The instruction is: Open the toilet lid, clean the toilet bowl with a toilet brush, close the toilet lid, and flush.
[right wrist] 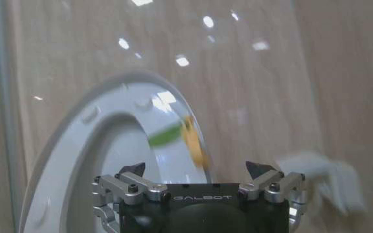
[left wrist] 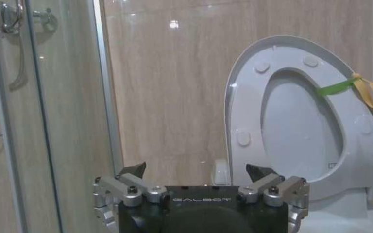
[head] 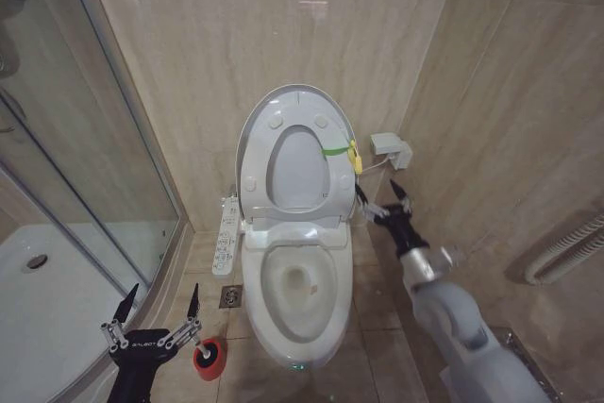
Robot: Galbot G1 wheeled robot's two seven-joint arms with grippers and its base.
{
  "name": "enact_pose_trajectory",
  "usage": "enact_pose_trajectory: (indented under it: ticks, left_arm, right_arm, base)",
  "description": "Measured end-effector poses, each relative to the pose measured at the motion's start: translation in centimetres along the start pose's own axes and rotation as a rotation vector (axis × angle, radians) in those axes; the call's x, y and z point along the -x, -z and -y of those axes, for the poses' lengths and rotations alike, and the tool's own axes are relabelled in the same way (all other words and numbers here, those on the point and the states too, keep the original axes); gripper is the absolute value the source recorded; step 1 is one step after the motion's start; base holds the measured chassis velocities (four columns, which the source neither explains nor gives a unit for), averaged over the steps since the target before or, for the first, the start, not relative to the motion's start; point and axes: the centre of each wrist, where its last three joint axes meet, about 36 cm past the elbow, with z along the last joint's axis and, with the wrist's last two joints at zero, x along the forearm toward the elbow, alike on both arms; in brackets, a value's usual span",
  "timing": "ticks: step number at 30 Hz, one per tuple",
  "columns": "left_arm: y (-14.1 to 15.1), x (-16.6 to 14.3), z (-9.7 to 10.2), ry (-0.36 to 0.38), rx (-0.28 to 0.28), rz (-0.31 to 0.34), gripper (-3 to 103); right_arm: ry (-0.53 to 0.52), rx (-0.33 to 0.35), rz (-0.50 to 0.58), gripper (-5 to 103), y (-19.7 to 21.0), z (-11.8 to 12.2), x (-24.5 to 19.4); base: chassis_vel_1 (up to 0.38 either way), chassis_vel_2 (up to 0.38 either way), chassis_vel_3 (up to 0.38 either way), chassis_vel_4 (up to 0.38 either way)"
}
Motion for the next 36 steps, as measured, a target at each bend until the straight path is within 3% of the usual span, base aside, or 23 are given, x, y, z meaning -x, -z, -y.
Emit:
enact_pose_trajectory:
  ticks: [3, 8, 12, 21, 28, 36]
  left_arm:
    - [0.0, 0.0, 0.0, 0.000, 0.000, 0.000, 100]
    - [0.0, 0.0, 0.0, 0.000, 0.000, 0.000, 100]
    - [0.0, 0.0, 0.0, 0.000, 0.000, 0.000, 100]
    - [0.0, 0.0, 0.0, 0.000, 0.000, 0.000, 100]
    - [0.0, 0.0, 0.0, 0.000, 0.000, 0.000, 100]
    - [0.0, 0.0, 0.0, 0.000, 0.000, 0.000, 100]
  right_arm:
    - [-0.059, 0.026, -0.037, 100, -0.1, -1.3, -2.5]
    - [-0.145, -0.015, -0.066, 100, -0.6, -1.7, -5.9]
    - [-0.206, -0.145, -0.104, 100, -1.2, -1.0, -10.7]
    - [-0.225, -0.219, -0.117, 100, 4.5, -2.4, -13.2]
    - [-0.226, -0.205, -0.134, 100, 7.2, -4.4, -14.2]
    - [-0.226, -0.161, -0.161, 100, 7.2, -5.1, -14.6]
  base:
    - [0.000, 0.000, 0.000, 0.000]
    - [0.000, 0.000, 0.000, 0.000]
    - [0.000, 0.000, 0.000, 0.000]
    - [0.000, 0.000, 0.000, 0.000]
    - [0.000, 0.000, 0.000, 0.000]
    - [0.000, 0.000, 0.000, 0.000]
